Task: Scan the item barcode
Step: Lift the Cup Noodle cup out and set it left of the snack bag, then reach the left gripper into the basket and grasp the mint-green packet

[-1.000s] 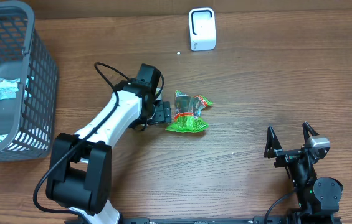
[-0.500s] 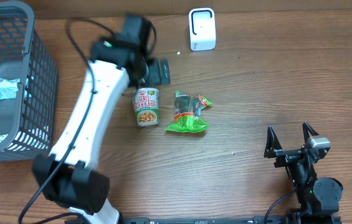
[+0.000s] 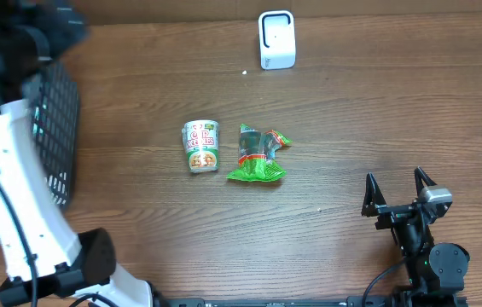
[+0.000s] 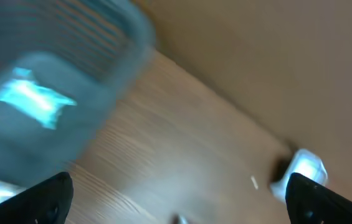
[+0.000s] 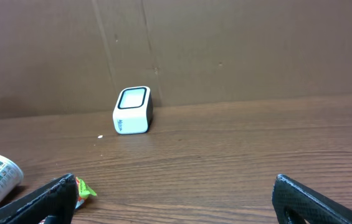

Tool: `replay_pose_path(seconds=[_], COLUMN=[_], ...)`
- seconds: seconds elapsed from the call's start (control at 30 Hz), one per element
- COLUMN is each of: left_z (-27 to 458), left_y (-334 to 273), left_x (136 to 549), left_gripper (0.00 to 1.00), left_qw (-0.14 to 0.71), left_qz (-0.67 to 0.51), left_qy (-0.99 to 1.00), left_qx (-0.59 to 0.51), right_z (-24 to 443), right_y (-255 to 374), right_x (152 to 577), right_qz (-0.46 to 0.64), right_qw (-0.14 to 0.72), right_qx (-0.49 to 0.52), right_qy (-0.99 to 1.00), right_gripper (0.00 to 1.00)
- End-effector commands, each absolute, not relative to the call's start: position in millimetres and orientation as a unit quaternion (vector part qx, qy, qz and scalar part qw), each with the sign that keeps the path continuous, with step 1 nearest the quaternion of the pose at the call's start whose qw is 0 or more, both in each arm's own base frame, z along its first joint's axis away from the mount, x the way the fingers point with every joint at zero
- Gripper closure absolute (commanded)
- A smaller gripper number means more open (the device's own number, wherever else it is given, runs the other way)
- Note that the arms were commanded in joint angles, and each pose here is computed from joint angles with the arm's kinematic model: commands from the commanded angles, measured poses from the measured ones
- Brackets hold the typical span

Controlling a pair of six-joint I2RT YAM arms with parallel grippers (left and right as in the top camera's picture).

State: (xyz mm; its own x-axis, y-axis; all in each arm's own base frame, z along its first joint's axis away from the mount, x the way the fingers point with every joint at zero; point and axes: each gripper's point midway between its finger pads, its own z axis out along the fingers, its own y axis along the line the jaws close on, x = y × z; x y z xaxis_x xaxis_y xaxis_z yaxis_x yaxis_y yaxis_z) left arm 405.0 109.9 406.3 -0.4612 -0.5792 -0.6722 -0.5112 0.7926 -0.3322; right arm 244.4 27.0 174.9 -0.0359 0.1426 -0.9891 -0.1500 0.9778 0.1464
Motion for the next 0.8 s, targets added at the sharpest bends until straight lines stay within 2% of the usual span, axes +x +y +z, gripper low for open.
replay_pose_path(seconds=[0.0,0.13,0.23,0.33,0.4,0.6,0.77], left_z=[411,388,349,304,253,156,100], left_y=[169,224,260,281,294,307,310], left_x=[391,390,396,410,429,453,458], left_gripper=[0.0,0.0,0.0,0.01,0.0,0.0,0.0], left_qw=[0.423,0.405,0.365,0.323,0.28,0.206,0.161], left_qz=[-0.025,0.003,0.035,0.054,0.054,0.052,0.053], left_qy=[0.81,0.788,0.786,0.792,0.803,0.82,0.829], left_qx=[-0.406,-0.463,-0.498,-0.514,-0.523,-0.531,-0.534], right_z=[173,173,173,173,173,173,173], right_y=[28,28,28,28,28,28,28], right_x=[244,244,244,244,244,244,244], right_qz=[0.108,0.108,0.108,0.108,0.108,0.108,0.108], right_qw=[0.694,0.694,0.694,0.694,0.694,0.694,0.694], right_qx=[-0.002,-0.002,-0.002,-0.002,-0.002,-0.002,-0.002], right_qy=[0.711,0.711,0.711,0.711,0.711,0.711,0.711], right_gripper=[0.0,0.0,0.0,0.0,0.0,0.0,0.0])
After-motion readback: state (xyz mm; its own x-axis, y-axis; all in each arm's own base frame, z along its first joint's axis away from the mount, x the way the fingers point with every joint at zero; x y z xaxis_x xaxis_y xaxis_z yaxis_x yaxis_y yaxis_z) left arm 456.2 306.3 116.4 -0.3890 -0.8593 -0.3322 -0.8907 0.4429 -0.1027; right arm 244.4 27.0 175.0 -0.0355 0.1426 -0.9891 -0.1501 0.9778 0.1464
